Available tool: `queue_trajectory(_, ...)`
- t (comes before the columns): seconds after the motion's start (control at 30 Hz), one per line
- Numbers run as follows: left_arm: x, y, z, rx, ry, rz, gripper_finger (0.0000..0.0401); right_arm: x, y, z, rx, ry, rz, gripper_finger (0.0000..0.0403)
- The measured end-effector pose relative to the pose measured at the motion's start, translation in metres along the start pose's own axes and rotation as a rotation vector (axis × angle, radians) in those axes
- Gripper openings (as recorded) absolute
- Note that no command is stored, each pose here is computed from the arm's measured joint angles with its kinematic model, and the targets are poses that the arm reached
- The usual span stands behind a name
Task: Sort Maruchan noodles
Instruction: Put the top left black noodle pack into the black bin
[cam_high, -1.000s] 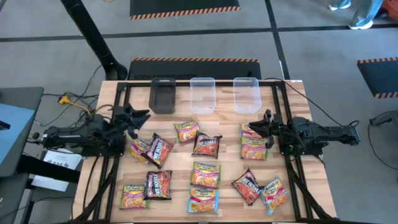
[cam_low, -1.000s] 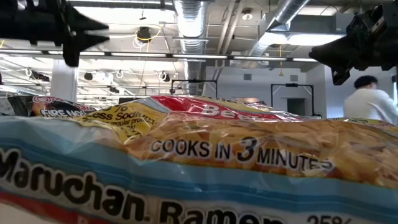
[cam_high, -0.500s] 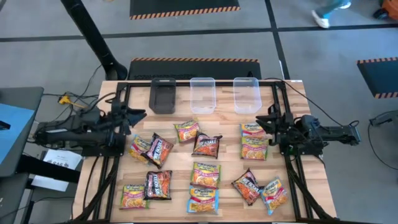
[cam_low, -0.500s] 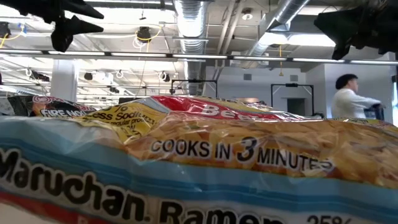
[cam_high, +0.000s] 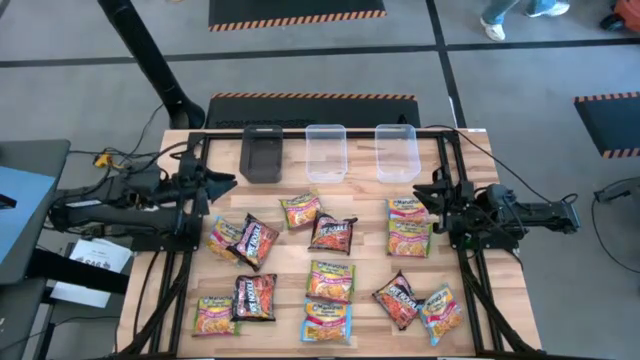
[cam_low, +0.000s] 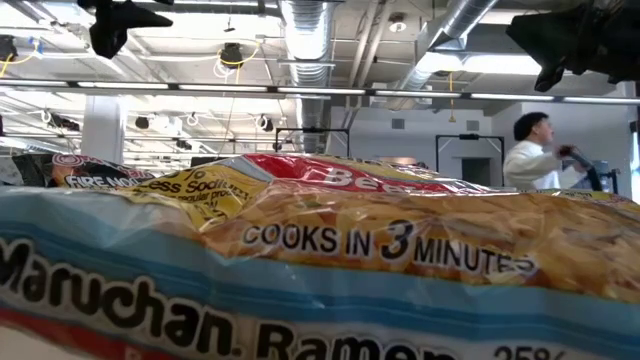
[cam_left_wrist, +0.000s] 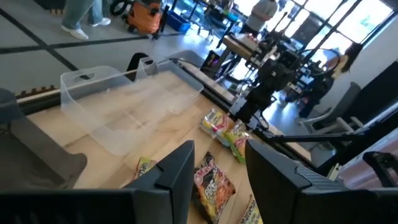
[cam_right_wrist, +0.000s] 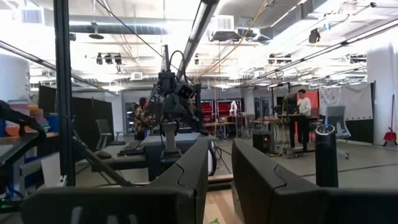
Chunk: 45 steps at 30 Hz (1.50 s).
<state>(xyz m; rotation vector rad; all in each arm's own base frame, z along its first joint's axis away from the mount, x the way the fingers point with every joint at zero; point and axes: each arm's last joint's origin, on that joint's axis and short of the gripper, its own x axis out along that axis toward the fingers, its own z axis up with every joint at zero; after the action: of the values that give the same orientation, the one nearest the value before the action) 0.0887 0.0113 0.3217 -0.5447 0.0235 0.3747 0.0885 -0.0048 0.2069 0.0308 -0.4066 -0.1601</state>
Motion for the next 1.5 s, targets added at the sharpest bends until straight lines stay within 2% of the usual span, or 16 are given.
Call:
queue_trajectory(0.27,-0.001,-0.002,0.006,0.045,0.096,0.099,0.0132,0.0,0.0,0.0,0.0,0.0,0.0,0.01)
queue_trajectory(0.53,0.005,0.003,-0.006,0.047,0.192,0.173,0.0132,0.0,0.0,-0.001,-0.002,0.016,0.0,0.01)
queue_trajectory(1.07,0.037,0.0,-0.023,0.07,0.361,0.243,0.0132,0.0,0.0,-0.007,-0.013,0.082,0.0,0.01)
queue_trajectory(1.33,0.05,-0.002,-0.033,-0.026,0.454,0.25,0.015,-0.001,0.0,-0.01,-0.017,0.112,0.001,0.01)
queue_trajectory(1.5,0.055,-0.002,-0.042,-0.133,0.587,0.249,0.0168,-0.001,0.0,-0.014,-0.022,0.148,0.001,0.01)
